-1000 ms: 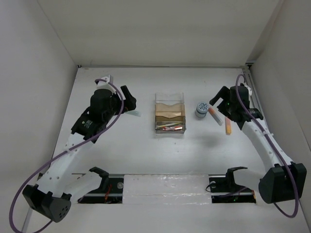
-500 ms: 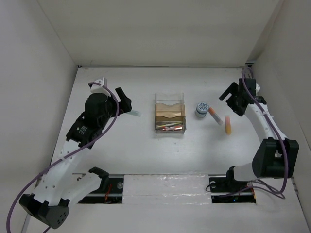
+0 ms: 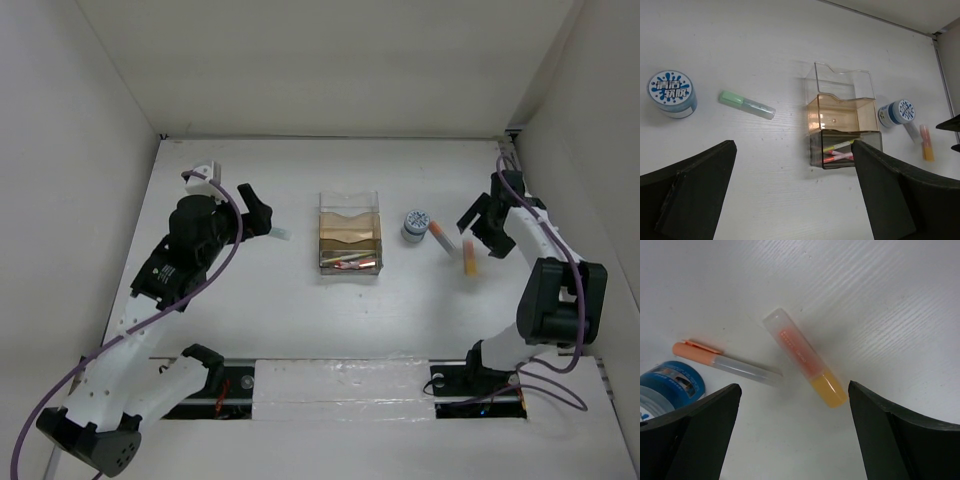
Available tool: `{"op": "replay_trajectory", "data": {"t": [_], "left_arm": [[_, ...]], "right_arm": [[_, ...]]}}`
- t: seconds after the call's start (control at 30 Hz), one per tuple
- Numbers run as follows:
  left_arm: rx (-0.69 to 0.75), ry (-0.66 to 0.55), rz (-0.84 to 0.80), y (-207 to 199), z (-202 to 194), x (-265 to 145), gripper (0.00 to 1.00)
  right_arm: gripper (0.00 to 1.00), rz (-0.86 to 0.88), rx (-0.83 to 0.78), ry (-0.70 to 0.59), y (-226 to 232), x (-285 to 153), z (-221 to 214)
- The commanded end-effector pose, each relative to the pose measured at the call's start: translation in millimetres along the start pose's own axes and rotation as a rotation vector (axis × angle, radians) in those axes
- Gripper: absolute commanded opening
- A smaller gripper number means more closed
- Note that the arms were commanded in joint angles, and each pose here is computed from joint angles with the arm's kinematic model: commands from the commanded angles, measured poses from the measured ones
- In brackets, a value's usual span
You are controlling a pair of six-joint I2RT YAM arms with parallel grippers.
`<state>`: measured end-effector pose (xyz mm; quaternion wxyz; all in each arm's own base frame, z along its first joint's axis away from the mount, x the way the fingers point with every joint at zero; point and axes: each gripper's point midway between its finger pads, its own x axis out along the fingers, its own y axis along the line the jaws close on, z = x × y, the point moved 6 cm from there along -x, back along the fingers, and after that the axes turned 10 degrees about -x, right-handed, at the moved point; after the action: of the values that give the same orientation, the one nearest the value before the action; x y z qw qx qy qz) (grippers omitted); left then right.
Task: Sort the stationery into containers
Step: Grab a piece of stationery with the right arm
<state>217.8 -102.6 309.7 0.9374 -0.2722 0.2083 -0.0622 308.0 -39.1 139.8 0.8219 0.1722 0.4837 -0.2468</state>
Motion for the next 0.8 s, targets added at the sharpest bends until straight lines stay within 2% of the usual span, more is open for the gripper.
{"op": "replay_trajectory", "data": {"t": [0.0,0.17,0.27,0.47,0.53,0.77], "left_arm": [[0.012,-0.013,-0.048,-4,2,-3,0.99],[0.022,-0.001,-0.064,-6,1,-4,0.99],[0.022,-0.001,-0.064,-6,1,-4,0.99],[0.022,-0.001,-0.064,-6,1,-4,0.99],[0.022,-0.001,-0.064,-6,1,-4,0.99],[0.030,-0.002,-0.076,-7,1,-3,0.99]], "right_arm": [[0.94,-0.038,-0.034,0.052,-6,10,-8],[0.90,-0.048,-0.045,0.118,-9,20,-17],[0.85,-0.066,-0.053,0.159,-10,25,-21],[0.80,-0.094,-0.062,0.193,-10,26,-18],[0.75,-0.102,-0.065,0.209,-10,28,-19],[0.71,-0.152,-0.084,0.279,-13,46,-28]]}}
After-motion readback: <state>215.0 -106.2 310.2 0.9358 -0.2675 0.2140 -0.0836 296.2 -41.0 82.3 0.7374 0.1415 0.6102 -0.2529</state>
